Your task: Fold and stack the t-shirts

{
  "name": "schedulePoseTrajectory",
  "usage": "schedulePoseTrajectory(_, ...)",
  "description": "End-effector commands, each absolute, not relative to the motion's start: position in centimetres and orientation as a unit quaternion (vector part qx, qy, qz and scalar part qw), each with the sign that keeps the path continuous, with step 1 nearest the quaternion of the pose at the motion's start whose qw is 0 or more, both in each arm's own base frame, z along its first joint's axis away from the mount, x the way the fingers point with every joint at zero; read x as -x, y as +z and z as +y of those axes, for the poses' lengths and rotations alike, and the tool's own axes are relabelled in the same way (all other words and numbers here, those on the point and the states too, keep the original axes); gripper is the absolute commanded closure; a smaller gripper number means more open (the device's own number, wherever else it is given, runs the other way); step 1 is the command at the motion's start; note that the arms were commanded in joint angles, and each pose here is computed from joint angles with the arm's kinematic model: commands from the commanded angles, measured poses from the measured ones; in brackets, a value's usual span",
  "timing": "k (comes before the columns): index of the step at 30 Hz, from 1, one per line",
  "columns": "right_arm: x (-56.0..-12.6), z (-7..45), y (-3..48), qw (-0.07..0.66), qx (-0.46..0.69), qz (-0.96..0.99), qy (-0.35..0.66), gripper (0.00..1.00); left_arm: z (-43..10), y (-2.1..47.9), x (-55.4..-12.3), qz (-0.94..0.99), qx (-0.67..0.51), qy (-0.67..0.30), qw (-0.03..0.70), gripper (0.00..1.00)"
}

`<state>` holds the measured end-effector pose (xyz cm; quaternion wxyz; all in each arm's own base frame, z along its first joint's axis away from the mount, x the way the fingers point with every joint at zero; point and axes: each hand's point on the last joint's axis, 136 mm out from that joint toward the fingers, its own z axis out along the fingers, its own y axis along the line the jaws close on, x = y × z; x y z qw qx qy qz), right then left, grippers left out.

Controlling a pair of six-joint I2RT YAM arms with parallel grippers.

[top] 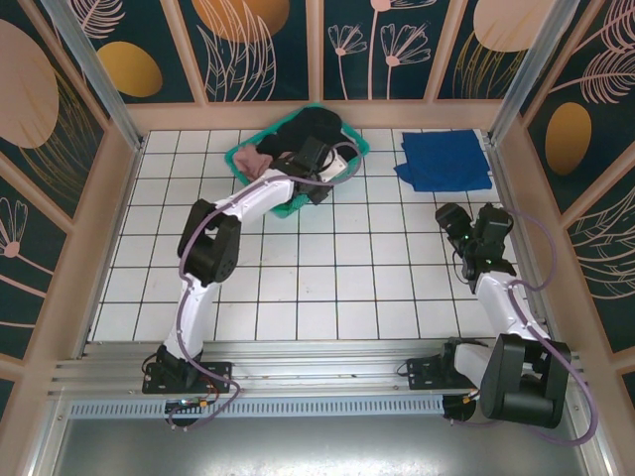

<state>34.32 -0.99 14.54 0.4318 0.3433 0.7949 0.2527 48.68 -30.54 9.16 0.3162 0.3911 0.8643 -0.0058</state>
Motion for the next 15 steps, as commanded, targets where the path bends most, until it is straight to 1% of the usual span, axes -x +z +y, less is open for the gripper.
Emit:
schedulePoseTrajectory(1,-34.4,-0.9,15.5,0.448,-0.325,0.792,0.259,0.26,-27.0,11.3,-46.5,0.904,-0.289,-0.003,0.316,0.96)
schedulePoseTrajectory(2,-34.5,-0.9,15.5,0.449,-0.324,0.791,0.26,0.26,-25.9,11.6,-46.0,0.906,-0.27,0.006,0.325,0.99)
schedulePoseTrajectory(5,-34.6,-0.8,15.3,0.448,-0.322,0.793,0.26,0.26,-22.2,11.8,-45.4,0.914,-0.224,0.035,0.337,1.0)
schedulePoseTrajectory(9,-34.7,-0.7,15.0,0.447,-0.321,0.792,0.265,0.26,-15.7,11.7,-46.8,0.932,-0.134,0.033,0.334,1.0)
schedulePoseTrajectory(12,-34.7,-0.7,14.7,0.445,-0.322,0.792,0.266,0.26,-12.2,11.3,-47.8,0.933,-0.108,0.068,0.336,1.0)
schedulePoseTrajectory(15,-34.7,-0.7,14.6,0.445,-0.322,0.792,0.266,0.26,-9.3,10.7,-48.9,0.938,-0.081,0.081,0.327,1.0)
